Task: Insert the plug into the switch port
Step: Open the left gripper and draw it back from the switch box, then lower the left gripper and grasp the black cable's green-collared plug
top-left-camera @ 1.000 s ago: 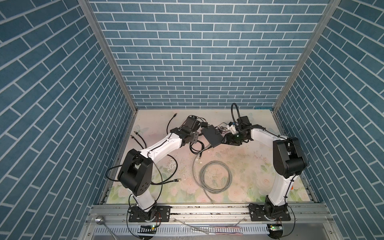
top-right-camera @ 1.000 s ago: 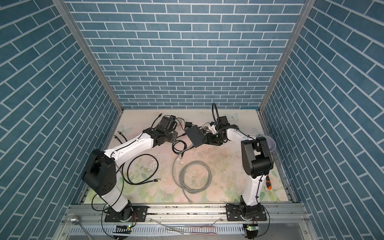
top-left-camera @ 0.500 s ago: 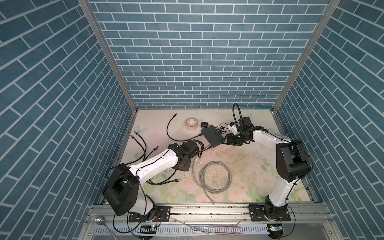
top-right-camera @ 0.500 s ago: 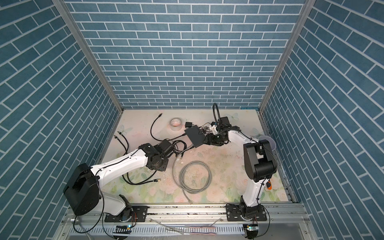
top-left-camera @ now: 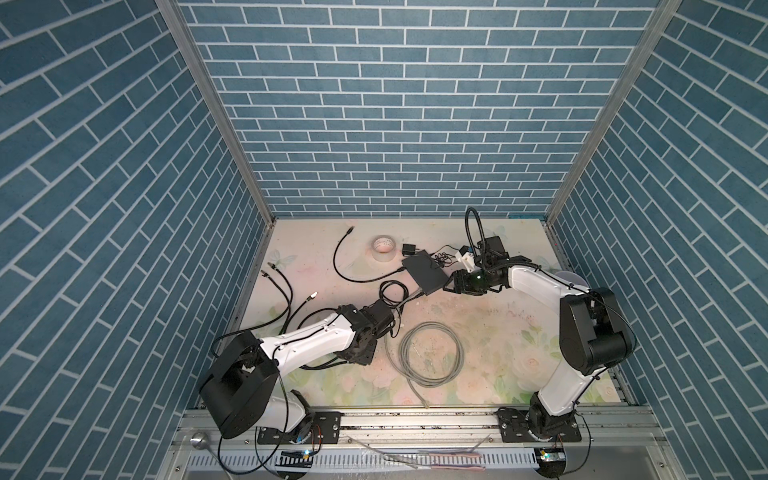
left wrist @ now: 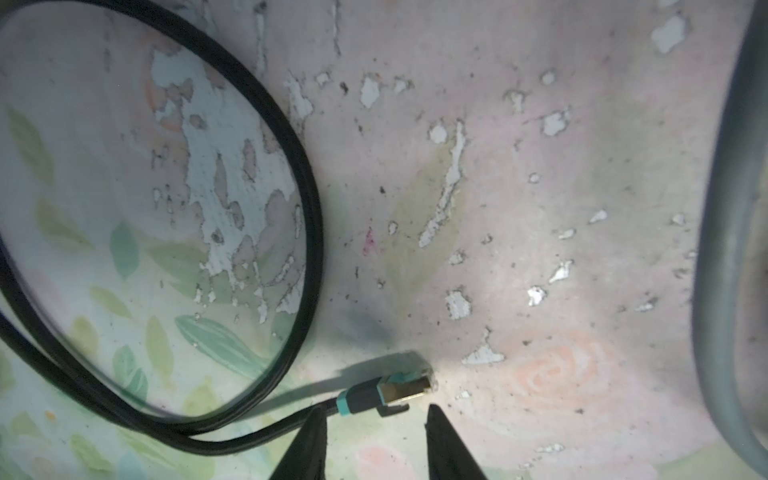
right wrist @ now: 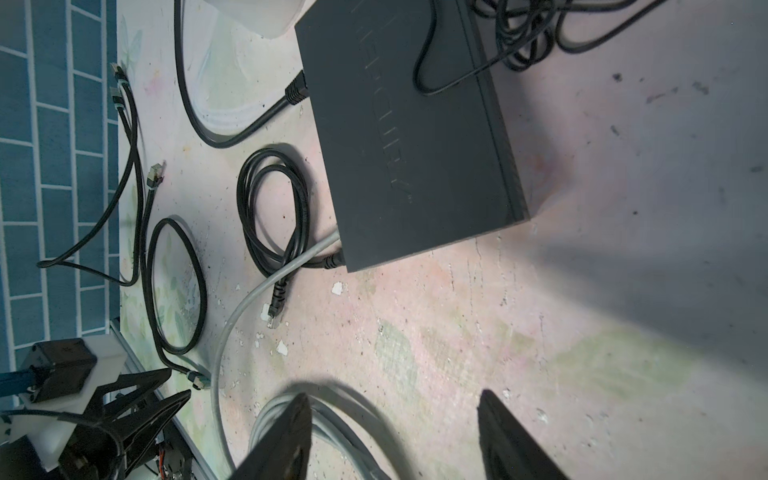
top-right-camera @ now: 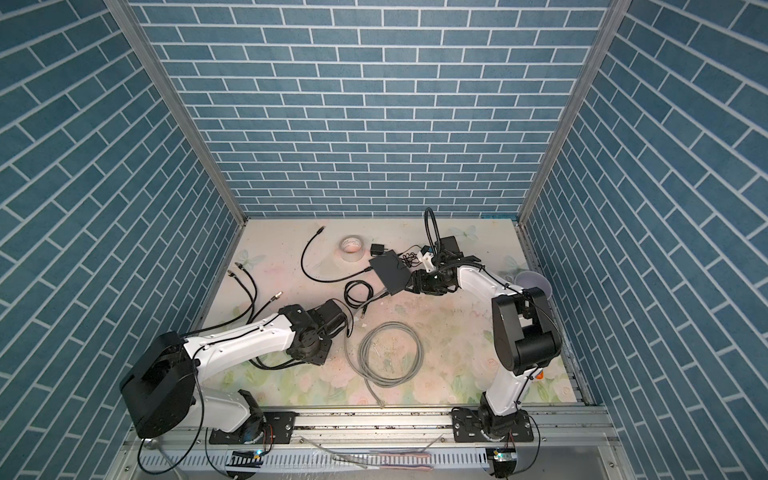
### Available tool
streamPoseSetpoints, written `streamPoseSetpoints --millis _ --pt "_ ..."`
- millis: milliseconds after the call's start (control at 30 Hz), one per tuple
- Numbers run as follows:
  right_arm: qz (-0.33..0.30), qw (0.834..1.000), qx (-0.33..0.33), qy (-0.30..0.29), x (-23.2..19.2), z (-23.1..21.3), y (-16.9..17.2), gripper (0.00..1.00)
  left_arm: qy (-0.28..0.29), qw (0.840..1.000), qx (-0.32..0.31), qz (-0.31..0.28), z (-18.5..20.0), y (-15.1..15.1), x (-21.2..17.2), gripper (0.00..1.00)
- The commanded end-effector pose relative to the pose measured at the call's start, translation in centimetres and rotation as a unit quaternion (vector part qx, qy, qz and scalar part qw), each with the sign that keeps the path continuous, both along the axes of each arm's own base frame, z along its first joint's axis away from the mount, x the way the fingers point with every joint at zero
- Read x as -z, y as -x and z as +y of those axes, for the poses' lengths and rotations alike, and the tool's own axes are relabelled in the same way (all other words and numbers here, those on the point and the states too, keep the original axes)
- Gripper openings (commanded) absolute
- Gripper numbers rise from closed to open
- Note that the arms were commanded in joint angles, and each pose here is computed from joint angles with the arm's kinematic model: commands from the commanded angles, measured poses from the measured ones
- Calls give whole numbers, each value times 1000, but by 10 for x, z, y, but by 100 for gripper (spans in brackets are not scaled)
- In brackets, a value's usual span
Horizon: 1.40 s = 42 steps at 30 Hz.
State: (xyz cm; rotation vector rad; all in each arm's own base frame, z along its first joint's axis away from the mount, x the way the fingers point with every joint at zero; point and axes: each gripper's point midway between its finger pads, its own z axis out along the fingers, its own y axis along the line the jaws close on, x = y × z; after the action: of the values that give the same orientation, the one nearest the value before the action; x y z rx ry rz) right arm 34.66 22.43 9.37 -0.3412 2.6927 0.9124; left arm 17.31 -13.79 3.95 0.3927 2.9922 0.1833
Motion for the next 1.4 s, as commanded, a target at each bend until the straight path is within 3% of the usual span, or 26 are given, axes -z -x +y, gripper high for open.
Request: streamPoseSetpoints --millis 0,467,633,767,933,1067,1367 --pt "4 1000 9 9 -1 -2 8 64 4 1000 15 15 -1 9 1 42" --pt "4 1000 -1 29 -2 2 14 65 -34 999 21 13 8 7 21 47" --pt "5 1000 -2 30 -2 1 16 65 -32 999 28 10 0 -1 32 42" --pt "5 999 -6 33 -4 0 17 65 -17 999 41 3 -18 -15 33 27" --pt "5 999 -8 40 -3 -1 17 65 18 997 72 -30 -65 -56 23 17" --pt "7 999 -7 36 -4 1 17 65 16 994 98 -51 -90 -88 20 18" --pt "12 999 -8 32 -2 1 20 65 19 988 127 -83 -80 -120 15 23"
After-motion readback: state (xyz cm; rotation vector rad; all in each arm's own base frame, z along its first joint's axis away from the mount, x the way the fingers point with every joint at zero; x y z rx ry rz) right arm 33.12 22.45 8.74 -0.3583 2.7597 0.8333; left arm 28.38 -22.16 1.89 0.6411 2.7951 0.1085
